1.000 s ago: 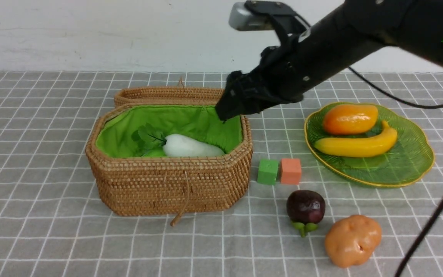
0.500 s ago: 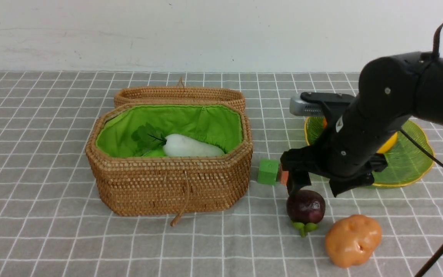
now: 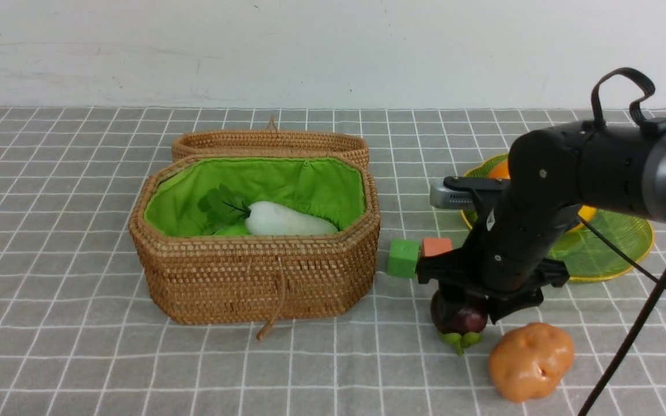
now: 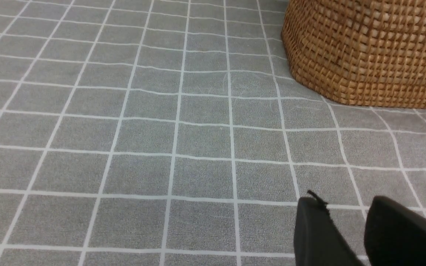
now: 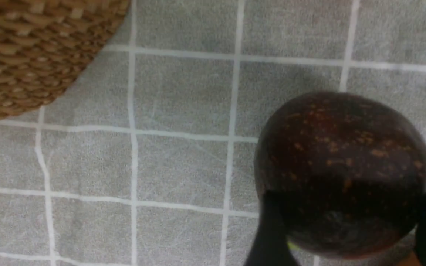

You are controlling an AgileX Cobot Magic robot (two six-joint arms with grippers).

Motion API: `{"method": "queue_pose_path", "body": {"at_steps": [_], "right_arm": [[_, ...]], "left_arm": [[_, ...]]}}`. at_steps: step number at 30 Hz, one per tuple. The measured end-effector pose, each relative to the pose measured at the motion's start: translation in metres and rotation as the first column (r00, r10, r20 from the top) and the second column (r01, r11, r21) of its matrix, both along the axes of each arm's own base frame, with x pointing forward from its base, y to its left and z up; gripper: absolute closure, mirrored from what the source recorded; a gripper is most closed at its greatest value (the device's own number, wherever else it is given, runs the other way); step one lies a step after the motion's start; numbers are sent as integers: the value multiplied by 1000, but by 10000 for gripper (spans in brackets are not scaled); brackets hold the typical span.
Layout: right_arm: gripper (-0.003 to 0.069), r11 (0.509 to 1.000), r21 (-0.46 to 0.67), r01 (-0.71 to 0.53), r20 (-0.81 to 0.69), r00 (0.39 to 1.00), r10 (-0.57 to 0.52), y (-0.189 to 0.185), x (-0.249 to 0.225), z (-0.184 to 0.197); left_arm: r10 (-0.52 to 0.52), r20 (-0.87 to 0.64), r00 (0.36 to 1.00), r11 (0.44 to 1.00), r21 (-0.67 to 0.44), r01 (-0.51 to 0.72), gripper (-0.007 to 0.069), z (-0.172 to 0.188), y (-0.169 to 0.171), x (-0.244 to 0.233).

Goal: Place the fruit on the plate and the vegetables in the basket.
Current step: Use the right arm to grab a mangosteen and put it into the right plate

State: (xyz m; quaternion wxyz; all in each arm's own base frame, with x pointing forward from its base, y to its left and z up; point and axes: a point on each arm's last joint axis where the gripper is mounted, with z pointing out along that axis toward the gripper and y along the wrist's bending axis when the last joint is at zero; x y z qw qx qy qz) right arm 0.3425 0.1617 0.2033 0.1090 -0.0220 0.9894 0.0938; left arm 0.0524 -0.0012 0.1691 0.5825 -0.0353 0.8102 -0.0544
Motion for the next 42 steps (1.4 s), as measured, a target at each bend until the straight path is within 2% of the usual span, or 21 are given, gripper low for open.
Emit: {"method": "queue_pose_path", "body": {"at_steps": [16, 18, 19, 22, 23, 25, 27, 31, 34, 36, 38, 39, 40, 41, 42], "right_arm": [[220, 1000, 8, 0, 19, 1000, 0, 0, 1, 2], [248, 1000, 12, 0, 28, 1000, -1, 0, 0, 6], [309, 1000, 15, -1, 34, 999, 0, 0, 0, 8], [570, 1000, 18, -2, 44, 999, 1, -1, -2, 13], [620, 1000, 18, -2, 43, 999, 1, -1, -2, 14], [659, 1000, 16, -2, 39, 999, 2, -1, -3, 15], [664, 1000, 15, -3, 34, 999, 2, -1, -3, 15], [647, 1000, 14, -4, 31, 1000, 3, -2, -4, 15], [564, 999, 4, -47, 43, 998, 47, -2, -5, 18], [484, 996, -7, -88, 59, 994, 88, -3, -6, 22], [340, 990, -20, -139, 83, 987, 140, -4, -8, 27], [327, 989, -24, -148, 85, 985, 149, -4, -8, 28], [272, 986, -29, -166, 92, 981, 168, -4, -8, 30], [134, 978, -41, -203, 102, 973, 206, -4, -9, 31], [134, 978, -42, -206, 102, 972, 209, -4, -9, 31]], "left_arm": [[0, 0, 1000, 1000, 0, 0, 407, 0, 0, 0], [0, 0, 1000, 1000, 0, 0, 407, 0, 0, 0], [0, 0, 1000, 1000, 0, 0, 407, 0, 0, 0], [0, 0, 1000, 1000, 0, 0, 405, 0, 0, 0], [0, 0, 1000, 1000, 0, 0, 404, 0, 0, 0], [0, 0, 1000, 1000, 0, 0, 403, 0, 0, 0], [0, 0, 1000, 1000, 0, 0, 401, 0, 0, 0], [0, 0, 1000, 1000, 0, 0, 398, 0, 0, 0], [0, 0, 1000, 1000, 0, 0, 397, 0, 0, 0], [0, 0, 1000, 1000, 0, 0, 395, 0, 0, 0], [0, 0, 1000, 1000, 0, 0, 391, 0, 0, 0], [0, 0, 1000, 1000, 0, 0, 390, 0, 0, 0], [0, 0, 1000, 1000, 0, 0, 389, 0, 0, 0], [0, 0, 1000, 1000, 0, 0, 389, 0, 0, 0], [0, 0, 1000, 1000, 0, 0, 389, 0, 0, 0]]}}
